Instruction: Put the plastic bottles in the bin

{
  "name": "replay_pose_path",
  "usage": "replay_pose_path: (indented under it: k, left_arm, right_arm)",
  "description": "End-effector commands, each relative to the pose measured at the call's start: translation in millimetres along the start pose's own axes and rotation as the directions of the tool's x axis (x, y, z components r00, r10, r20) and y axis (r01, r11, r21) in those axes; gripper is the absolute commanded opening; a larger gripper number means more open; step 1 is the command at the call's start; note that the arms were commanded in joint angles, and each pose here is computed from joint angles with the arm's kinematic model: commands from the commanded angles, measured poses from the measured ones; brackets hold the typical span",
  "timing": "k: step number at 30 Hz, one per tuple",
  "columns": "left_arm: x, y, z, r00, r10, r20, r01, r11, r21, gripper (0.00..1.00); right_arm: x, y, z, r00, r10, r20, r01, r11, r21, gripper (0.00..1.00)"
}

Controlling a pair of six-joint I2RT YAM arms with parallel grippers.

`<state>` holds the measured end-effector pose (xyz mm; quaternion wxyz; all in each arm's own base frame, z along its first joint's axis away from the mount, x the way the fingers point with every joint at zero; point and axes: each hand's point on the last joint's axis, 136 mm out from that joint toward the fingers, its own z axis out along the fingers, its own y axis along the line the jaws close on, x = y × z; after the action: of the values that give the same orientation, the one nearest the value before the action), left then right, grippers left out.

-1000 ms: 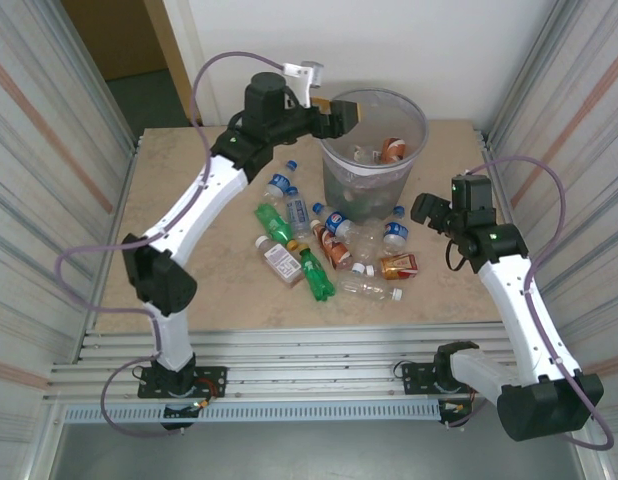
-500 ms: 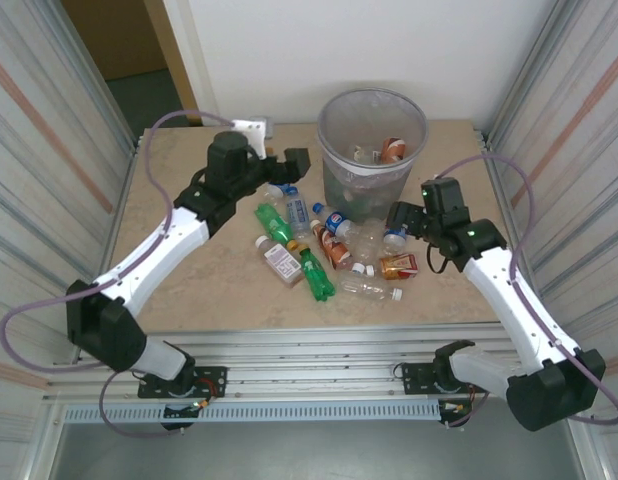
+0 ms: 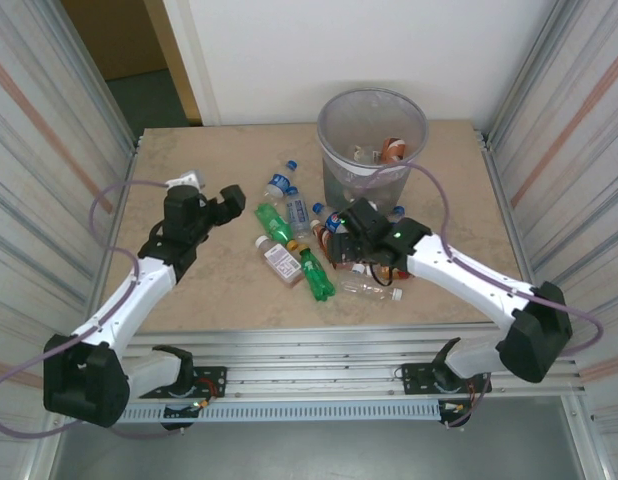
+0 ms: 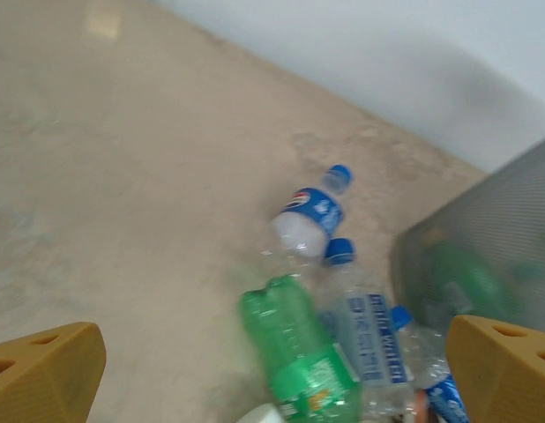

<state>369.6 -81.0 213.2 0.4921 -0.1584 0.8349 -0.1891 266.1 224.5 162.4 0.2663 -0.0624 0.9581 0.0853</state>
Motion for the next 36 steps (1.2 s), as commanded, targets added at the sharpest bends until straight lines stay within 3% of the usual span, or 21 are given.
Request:
replay_pose_path:
  k: [1, 10, 23, 36]
  left_arm:
    - [-8, 12, -11, 0.995, -0.079, 0.055, 0.080, 0.997, -0.018, 0.99]
    - [-10, 19, -15, 0.993, -0.091, 0.070, 0.094, 0.995, -0.038, 0.99]
    - [-4, 26, -14, 0.993, -0.094, 0.066, 0.098, 0.993, -0.059, 0.99]
    - [-3, 28, -12, 0.994, -0.094, 0.062, 0.098, 0.993, -0.065, 0.99]
  right_arm:
    - [11, 21, 6, 0.998, -0.024, -0.065, 0.023, 1.000, -0.006, 0.88]
    - [39, 70, 44, 0.961, -0.202, -0.187, 0.199, 0.979, -0.034, 0.79]
    - [55, 74, 90, 0.922, -0.265, -0.282, 0.282, 0.959, 0.022, 0.71]
    - [68, 77, 116, 0.907, -0.261, -0.331, 0.275, 0.961, -0.005, 0.61]
